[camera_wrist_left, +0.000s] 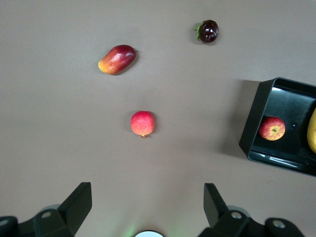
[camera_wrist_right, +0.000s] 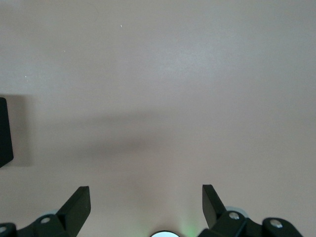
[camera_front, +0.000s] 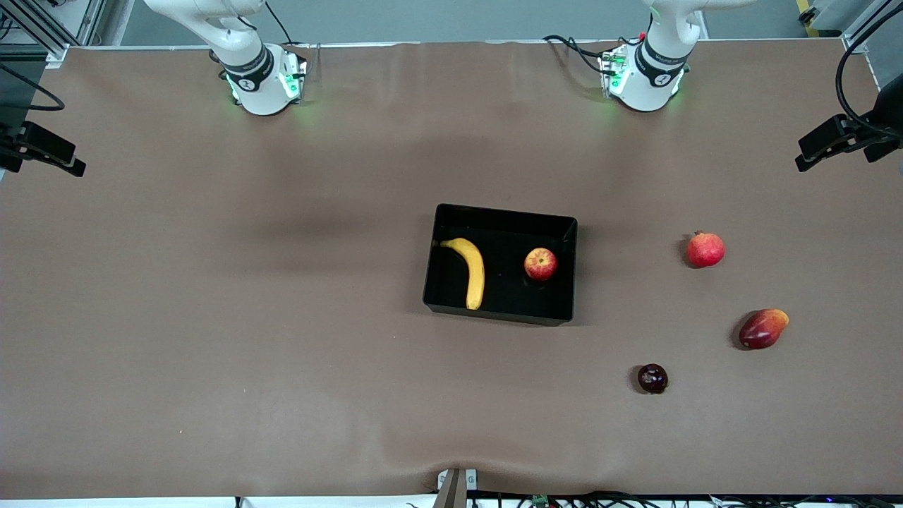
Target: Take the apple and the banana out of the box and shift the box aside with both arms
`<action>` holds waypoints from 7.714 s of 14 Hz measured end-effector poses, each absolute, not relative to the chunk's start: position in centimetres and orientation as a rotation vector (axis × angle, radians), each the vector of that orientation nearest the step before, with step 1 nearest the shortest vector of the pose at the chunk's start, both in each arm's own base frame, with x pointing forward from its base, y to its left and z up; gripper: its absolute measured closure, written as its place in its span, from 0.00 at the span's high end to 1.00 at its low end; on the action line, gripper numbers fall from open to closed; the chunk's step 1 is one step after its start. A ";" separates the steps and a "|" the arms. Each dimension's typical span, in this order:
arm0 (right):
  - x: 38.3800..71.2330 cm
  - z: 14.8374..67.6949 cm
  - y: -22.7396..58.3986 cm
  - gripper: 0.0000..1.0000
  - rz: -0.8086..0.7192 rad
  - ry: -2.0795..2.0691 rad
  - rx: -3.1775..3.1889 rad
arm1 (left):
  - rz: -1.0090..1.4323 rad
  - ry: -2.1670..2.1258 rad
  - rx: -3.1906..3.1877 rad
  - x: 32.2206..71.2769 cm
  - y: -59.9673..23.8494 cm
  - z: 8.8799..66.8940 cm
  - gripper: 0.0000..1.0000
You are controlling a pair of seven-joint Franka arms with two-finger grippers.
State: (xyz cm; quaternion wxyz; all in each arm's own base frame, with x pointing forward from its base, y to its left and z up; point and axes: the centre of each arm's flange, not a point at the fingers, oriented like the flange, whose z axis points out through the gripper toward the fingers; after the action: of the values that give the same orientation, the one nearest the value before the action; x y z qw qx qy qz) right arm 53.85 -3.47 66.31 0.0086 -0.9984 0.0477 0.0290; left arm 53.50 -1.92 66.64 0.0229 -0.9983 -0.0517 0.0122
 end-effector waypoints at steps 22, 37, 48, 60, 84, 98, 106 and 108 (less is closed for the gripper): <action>53.9 66.3 -3.4 1.00 0.090 0.147 -3.120 | 0.226 0.104 -3.118 57.6 -15.7 48.0 1.00; 54.0 66.1 -3.4 1.00 0.095 0.146 -3.120 | 0.199 0.148 -3.136 57.6 -23.7 31.1 1.00; 54.0 66.1 -3.4 1.00 0.095 0.147 -3.120 | 0.164 0.105 -3.162 57.9 -25.3 27.3 1.00; 54.0 66.1 -3.3 1.00 0.096 0.145 -3.119 | 0.100 0.020 -3.201 58.3 -26.9 24.7 1.00; 54.2 65.8 -3.3 1.00 0.103 0.145 -3.119 | 0.156 -0.410 -3.067 53.7 -34.4 25.2 1.00; 54.2 65.8 -3.3 1.00 0.103 0.145 -3.119 | 0.174 -0.396 -3.023 53.9 -35.9 20.7 0.79; 54.2 65.8 -3.3 1.00 0.103 0.145 -3.119 | 0.065 -0.379 -3.005 58.9 -33.4 38.0 0.79; 54.2 65.8 -3.3 1.00 0.103 0.145 -3.119 | 0.059 -0.341 -3.029 61.5 -29.0 40.5 0.79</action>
State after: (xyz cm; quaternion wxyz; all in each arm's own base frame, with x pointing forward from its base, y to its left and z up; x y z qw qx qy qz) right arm 54.17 -3.34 65.83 0.0087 -0.9983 0.0464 0.0329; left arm 61.46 -29.00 40.47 0.0462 -0.9925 -0.1117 0.0193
